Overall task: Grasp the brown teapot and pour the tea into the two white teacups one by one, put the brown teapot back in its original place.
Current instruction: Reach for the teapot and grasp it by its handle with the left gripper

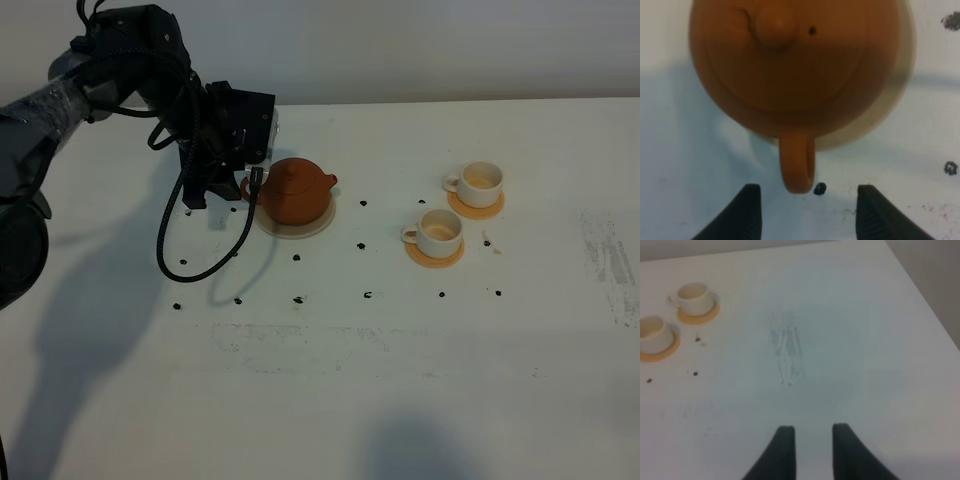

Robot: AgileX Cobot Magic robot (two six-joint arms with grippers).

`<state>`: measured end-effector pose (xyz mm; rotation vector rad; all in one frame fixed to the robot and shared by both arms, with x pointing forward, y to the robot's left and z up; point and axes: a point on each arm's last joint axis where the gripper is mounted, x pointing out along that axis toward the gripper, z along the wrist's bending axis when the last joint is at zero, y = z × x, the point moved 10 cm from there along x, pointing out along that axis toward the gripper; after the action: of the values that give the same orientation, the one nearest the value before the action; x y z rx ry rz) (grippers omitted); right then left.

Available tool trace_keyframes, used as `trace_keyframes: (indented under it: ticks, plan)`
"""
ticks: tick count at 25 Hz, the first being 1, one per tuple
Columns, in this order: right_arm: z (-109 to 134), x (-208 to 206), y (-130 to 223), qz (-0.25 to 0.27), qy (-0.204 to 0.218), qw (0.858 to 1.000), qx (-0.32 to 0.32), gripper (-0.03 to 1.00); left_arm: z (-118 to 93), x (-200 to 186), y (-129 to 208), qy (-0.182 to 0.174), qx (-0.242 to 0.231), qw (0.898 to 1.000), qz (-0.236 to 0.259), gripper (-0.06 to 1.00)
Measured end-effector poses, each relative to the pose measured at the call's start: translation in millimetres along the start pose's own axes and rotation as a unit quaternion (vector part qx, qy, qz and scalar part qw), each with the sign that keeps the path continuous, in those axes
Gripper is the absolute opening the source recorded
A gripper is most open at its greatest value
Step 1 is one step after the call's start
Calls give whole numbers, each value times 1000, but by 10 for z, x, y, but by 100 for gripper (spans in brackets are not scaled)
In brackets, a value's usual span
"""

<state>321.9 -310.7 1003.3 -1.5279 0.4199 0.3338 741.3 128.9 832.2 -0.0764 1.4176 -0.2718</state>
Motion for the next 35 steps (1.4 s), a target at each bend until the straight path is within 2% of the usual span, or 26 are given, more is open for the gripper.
trace_keyframes:
  ticks: [7,14,28,31,35]
  plan:
    - [0,0,0,0,0,1000,0,21,22,44,-10,-5,-10,1000,-3,41]
    - [0,0,0,0,0,1000,0,21,37,62,-132,-13,-3,1000,-10,41]
    - [0,0,0,0,0,1000,0,21,71,66,-165,-23,1,1000,-12,39]
    - [0,0,0,0,0,1000,0,21,59,78,-167,-20,0,1000,-12,32]
    - [0,0,0,0,0,1000,0,21,51,137,-139,-17,0,1000,-7,11]
